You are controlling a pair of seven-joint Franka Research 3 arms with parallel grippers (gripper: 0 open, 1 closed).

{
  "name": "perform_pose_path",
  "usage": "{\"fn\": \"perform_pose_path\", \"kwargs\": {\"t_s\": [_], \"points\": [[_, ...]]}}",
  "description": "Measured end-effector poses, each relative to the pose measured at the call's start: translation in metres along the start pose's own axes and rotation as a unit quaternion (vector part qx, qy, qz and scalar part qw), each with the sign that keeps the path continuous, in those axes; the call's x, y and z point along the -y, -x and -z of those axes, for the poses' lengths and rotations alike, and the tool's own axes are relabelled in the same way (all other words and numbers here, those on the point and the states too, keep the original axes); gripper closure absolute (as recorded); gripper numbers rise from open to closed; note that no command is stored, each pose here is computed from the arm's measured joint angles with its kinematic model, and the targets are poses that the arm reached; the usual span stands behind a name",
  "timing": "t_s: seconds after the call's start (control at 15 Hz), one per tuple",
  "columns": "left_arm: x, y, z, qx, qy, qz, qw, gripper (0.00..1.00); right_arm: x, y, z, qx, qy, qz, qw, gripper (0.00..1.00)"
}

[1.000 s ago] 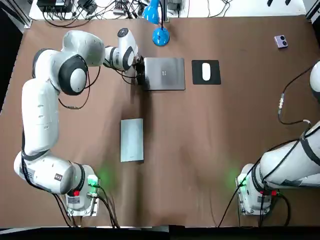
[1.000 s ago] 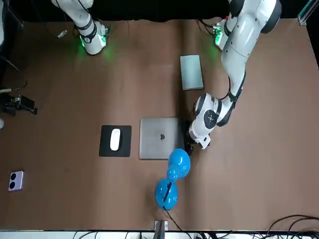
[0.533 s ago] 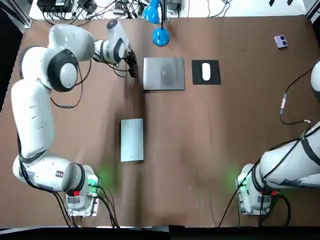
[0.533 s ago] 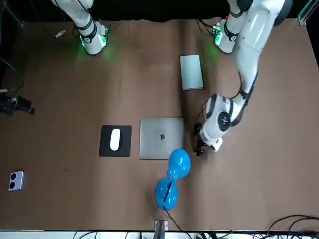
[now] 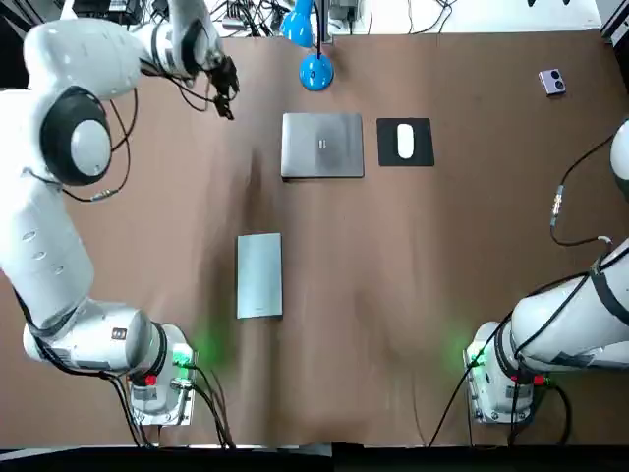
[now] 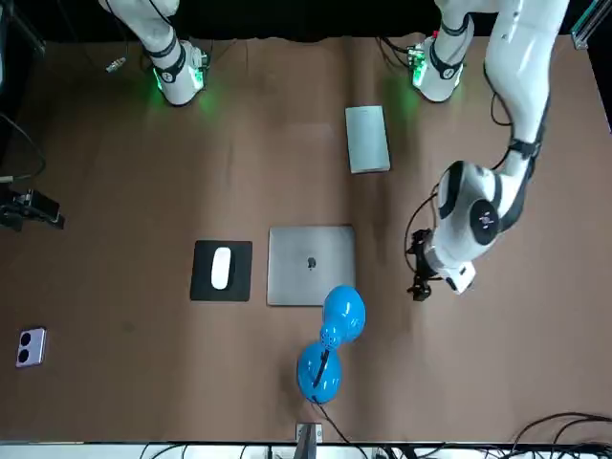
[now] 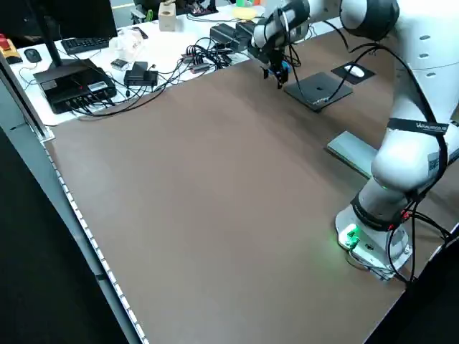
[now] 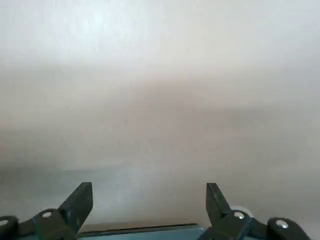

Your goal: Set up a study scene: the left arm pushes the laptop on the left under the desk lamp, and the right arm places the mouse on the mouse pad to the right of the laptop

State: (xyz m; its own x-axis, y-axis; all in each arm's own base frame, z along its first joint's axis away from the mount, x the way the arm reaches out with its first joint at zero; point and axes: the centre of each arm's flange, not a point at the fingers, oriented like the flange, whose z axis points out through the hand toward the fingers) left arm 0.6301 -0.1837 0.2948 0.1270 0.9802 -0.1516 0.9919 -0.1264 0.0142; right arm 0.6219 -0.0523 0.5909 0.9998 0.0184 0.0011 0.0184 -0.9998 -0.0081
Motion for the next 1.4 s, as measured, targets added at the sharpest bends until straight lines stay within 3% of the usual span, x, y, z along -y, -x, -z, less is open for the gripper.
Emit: {"fn": "perform_pose_path", "kwargs": {"t_s": [0.2, 0.53, 0.73, 1.0, 1.13, 1.27, 1.4], "points": [[-0.005, -0.033, 0.049, -0.004, -0.016, -0.105, 0.994, 0.00, 0.000, 0.000, -0.002, 0.002, 0.000, 0.000, 1.000, 0.00], [-0.009, -0.104, 0.119, 0.015, -0.062, -0.317, 0.946, 0.00, -0.001, 0.000, -0.003, 0.002, 0.000, -0.001, 1.000, 0.00], [-0.009, -0.113, 0.144, -0.012, -0.080, -0.407, 0.910, 0.00, -0.002, 0.000, -0.003, 0.002, 0.000, -0.001, 1.000, 0.00], [-0.003, -0.104, 0.189, -0.029, -0.069, -0.567, 0.820, 0.00, -0.003, 0.000, -0.003, 0.002, 0.000, -0.003, 1.000, 0.00], [0.003, -0.115, 0.216, -0.036, -0.064, -0.615, 0.785, 0.00, -0.006, 0.000, -0.003, 0.001, 0.000, -0.006, 1.000, 0.00], [0.010, -0.121, 0.242, -0.046, -0.058, -0.633, 0.771, 0.00, -0.008, 0.001, -0.003, 0.002, 0.000, -0.007, 1.000, 0.00], [0.016, -0.123, 0.263, -0.057, -0.051, -0.641, 0.764, 0.00, -0.008, 0.001, -0.003, 0.002, 0.000, -0.007, 1.000, 0.00]]}}
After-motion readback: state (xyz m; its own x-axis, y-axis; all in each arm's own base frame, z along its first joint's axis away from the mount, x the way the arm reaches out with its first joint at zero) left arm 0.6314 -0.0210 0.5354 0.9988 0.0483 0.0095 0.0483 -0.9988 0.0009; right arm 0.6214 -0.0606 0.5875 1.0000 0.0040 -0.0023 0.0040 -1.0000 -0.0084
